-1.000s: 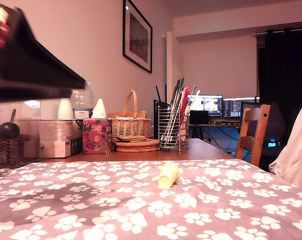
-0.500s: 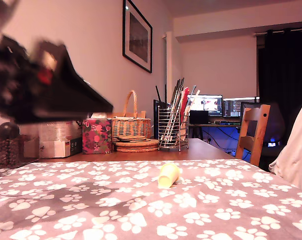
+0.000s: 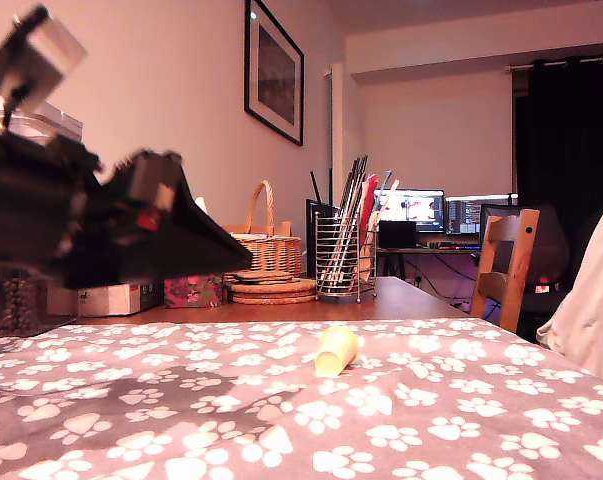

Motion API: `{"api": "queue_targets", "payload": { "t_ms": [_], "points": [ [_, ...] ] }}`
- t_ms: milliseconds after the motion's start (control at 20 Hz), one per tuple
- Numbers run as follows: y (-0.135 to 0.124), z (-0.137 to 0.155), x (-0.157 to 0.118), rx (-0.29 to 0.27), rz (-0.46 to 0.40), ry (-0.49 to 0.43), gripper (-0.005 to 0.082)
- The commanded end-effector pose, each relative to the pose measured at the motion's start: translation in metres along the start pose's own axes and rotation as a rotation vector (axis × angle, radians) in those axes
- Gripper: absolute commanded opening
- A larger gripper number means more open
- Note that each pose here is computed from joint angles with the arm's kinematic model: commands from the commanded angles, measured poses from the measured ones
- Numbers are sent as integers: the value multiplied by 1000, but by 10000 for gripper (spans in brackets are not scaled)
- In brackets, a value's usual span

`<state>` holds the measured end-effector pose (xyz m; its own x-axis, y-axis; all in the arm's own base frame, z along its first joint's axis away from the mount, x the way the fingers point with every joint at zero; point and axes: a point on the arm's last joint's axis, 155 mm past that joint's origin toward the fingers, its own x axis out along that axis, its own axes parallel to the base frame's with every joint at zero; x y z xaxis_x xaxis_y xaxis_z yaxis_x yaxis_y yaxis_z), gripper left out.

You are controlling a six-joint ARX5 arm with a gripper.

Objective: Pick up the coffee capsules on the table and drop them inside the coffee cup

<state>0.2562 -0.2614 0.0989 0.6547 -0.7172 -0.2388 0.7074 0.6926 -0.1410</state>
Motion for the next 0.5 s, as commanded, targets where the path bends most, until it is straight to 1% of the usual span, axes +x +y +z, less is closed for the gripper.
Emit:
{"api": "queue_targets", "payload": {
  "t_ms": [0, 200, 450],
  "points": [
    [1, -7, 2, -16, 5, 6, 605],
    [2, -17, 14, -28, 10, 31, 604],
    [-4, -23, 37, -23, -5, 63, 604]
  ]
}}
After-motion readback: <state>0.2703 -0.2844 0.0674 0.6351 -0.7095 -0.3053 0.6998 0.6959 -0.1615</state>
